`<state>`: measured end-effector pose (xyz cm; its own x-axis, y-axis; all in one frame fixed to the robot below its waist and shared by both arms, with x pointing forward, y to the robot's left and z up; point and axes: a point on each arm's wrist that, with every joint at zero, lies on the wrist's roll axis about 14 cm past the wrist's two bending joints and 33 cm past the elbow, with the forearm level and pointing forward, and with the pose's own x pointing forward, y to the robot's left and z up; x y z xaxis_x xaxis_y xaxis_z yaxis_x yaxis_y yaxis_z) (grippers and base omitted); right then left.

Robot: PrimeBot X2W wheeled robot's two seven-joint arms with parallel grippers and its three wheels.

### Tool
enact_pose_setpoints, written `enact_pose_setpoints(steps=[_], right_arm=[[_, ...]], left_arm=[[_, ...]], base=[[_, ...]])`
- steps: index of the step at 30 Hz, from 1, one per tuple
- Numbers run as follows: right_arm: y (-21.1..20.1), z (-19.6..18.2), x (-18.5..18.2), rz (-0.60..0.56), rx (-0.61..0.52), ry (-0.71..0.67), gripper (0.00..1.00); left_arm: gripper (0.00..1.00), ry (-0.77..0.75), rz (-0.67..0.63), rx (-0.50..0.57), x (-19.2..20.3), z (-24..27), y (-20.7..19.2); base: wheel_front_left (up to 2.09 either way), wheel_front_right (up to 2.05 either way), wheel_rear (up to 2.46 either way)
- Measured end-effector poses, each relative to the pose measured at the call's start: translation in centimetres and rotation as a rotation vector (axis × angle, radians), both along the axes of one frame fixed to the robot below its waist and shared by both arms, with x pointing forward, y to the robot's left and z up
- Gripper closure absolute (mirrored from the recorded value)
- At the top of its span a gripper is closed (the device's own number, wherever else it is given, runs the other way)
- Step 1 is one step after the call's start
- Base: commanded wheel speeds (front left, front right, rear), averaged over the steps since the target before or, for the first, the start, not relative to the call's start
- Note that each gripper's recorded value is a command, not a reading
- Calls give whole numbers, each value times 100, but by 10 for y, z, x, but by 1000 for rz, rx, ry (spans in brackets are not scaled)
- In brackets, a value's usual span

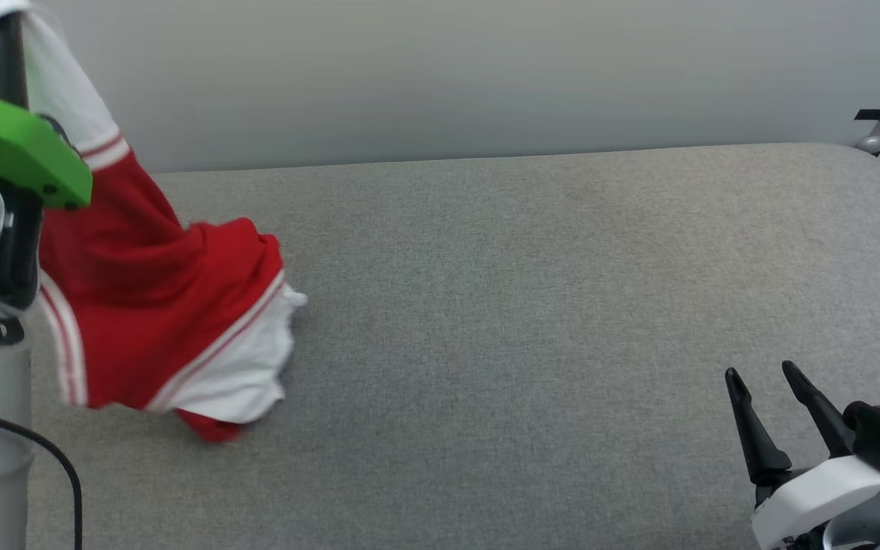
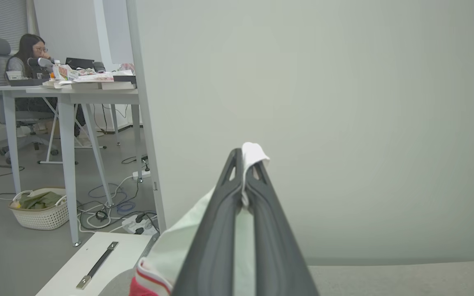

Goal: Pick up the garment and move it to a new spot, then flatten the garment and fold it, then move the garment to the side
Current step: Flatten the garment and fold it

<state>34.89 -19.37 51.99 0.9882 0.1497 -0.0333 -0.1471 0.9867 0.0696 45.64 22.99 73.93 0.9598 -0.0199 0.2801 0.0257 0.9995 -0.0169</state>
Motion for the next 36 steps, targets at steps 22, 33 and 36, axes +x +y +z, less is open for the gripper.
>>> enact_pose_setpoints(steps=[22, 33, 36], right_arm=[[-31, -14, -7, -131, 35, 24, 0], [-38, -30, -7, -167, 31, 72, 0], [-39, -33, -7, -171, 31, 81, 0]], left_arm=[[100, 703, -918, 248, -102, -257, -330], [0, 708, -1076, 245, -130, -282, -376], [0, 705, -1083, 231, -129, -281, -379]], base=[[0, 0, 0], [0, 0, 0], [0, 0, 0]])
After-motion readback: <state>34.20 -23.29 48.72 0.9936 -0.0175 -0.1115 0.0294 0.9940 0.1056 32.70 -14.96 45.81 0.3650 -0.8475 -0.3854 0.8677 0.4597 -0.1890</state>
